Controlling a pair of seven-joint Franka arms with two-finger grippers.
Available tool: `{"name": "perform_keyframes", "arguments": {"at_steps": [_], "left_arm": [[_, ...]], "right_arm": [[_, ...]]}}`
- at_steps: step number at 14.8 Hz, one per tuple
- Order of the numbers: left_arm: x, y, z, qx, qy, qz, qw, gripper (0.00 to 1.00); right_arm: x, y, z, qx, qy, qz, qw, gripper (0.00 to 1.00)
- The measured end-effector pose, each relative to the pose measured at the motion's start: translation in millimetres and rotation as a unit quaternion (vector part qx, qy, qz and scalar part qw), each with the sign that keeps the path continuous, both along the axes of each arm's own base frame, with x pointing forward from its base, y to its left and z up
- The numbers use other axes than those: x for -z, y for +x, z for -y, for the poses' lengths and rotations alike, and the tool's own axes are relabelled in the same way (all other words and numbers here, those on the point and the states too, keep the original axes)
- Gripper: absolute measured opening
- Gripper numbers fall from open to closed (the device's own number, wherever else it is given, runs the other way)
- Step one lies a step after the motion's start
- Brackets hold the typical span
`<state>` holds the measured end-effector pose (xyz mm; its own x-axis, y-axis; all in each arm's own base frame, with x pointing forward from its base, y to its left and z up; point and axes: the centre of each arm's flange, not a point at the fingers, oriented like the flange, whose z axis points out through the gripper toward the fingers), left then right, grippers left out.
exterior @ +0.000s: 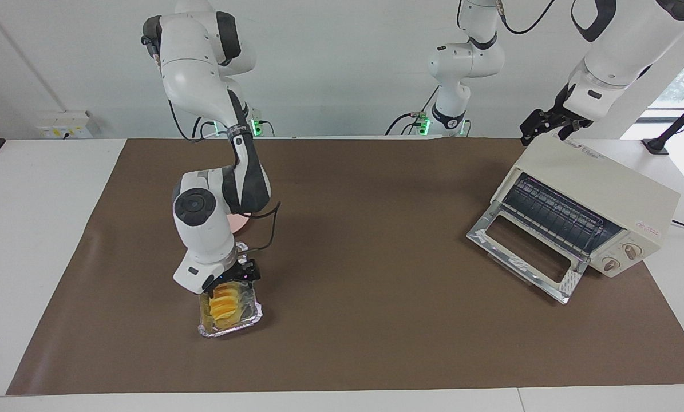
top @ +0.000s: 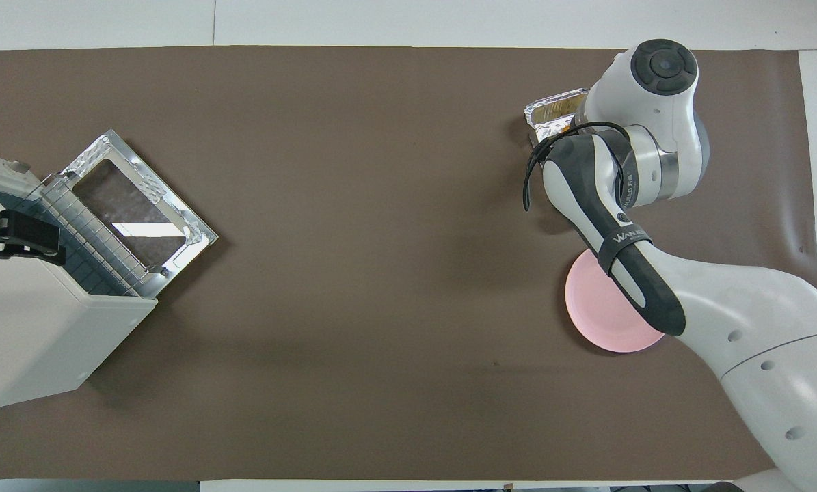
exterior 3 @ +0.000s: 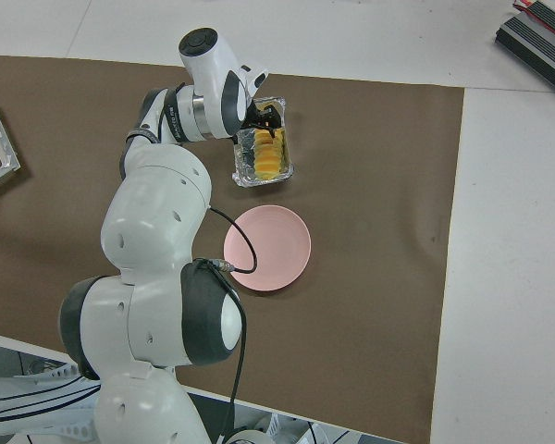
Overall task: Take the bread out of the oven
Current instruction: 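Carry the bread rolls with the right gripper over the pink plate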
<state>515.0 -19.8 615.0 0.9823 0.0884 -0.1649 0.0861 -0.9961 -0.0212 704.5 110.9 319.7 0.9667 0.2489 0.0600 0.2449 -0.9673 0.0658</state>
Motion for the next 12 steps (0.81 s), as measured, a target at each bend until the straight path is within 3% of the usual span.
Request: {"name": "perform_keyframes", "arguments": {"at_steps": [2, 4, 5, 10, 12], "left_arm": [[0.0, 0.0, 0.0, 0.0, 0.0, 0.0, 1.0, 1.0], [0.0, 0.0, 0.0, 0.0, 0.0, 0.0, 1.0, 1.0], [0.0, 0.0, 0.0, 0.0, 0.0, 0.0, 1.0, 1.0], [0.0, 0.0, 0.0, 0.0, 0.0, 0.0, 1.0, 1.0], [0.0, 0.0, 0.0, 0.0, 0.0, 0.0, 1.0, 1.0]], "right_arm": [[6.6, -3.3, 1.6, 0.0, 0.001, 0.007, 1.0, 0.97], [9.1, -4.8, 4.2, 0.001, 0.002, 0.011, 1.0, 0.82], [8.1, -5.0, 5.9, 0.002, 0.002, 0.013, 1.0, 0.82], [2.8, -5.2, 11.3, 0.005, 0.002, 0.016, 1.0, 0.28], [2.6, -5.3, 11.5, 0.006, 0.002, 0.016, 1.0, 0.15]]}}
